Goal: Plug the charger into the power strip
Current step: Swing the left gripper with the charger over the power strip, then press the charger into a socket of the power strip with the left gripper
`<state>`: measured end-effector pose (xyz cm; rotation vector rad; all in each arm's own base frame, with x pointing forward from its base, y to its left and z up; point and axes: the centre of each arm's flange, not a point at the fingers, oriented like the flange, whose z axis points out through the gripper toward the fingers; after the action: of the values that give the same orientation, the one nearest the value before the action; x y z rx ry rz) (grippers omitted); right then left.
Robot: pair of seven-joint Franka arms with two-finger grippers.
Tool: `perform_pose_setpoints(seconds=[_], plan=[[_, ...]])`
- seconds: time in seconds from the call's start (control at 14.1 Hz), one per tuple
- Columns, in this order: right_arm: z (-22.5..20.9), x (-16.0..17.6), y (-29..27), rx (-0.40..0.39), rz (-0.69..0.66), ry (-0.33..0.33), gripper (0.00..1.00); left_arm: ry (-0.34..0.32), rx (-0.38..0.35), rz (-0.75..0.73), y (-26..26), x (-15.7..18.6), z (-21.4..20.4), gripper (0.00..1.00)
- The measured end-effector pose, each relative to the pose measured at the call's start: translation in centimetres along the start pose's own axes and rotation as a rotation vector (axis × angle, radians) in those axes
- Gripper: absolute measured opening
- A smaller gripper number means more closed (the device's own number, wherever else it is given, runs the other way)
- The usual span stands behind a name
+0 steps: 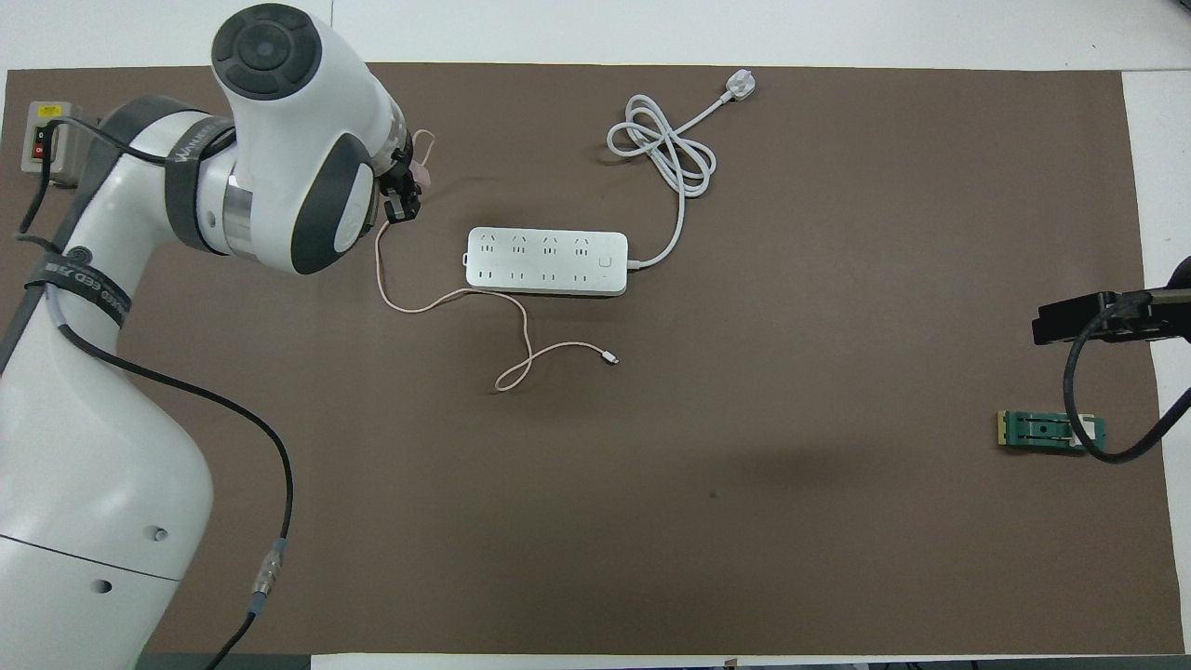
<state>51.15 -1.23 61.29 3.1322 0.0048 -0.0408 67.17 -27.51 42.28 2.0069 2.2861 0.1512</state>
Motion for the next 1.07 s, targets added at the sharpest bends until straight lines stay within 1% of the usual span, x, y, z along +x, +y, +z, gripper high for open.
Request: perform_pose_setpoints(seconds=[0.21, 0.43, 0.57, 0.71, 1.07], plan=[[0.0, 0.0, 0.0, 0.000, 0.000, 0.000, 1.00, -0.015, 0.022, 0.059, -3.0, -4.5, 0.3, 0.31], [0.0, 0.0, 0.0, 0.000, 0.000, 0.000, 1.00, 0.008, 0.070, 0.110, -6.0, -7.1, 3.1, 0.31], [0.0, 0.0, 0.0, 0.000, 0.000, 0.000, 1.00, 0.023, 0.095, 0.132, -7.4, -7.2, 5.1, 0.31], [0.0, 0.0, 0.0, 0.000, 0.000, 0.000, 1.00, 0.037, 0.119, 0.167, -8.2, -6.6, 6.5, 0.31], [0.0, 0.0, 0.0, 0.000, 0.001, 0.000, 1.00, 0.047, 0.136, 0.231, -9.1, -5.1, 6.3, 0.31]])
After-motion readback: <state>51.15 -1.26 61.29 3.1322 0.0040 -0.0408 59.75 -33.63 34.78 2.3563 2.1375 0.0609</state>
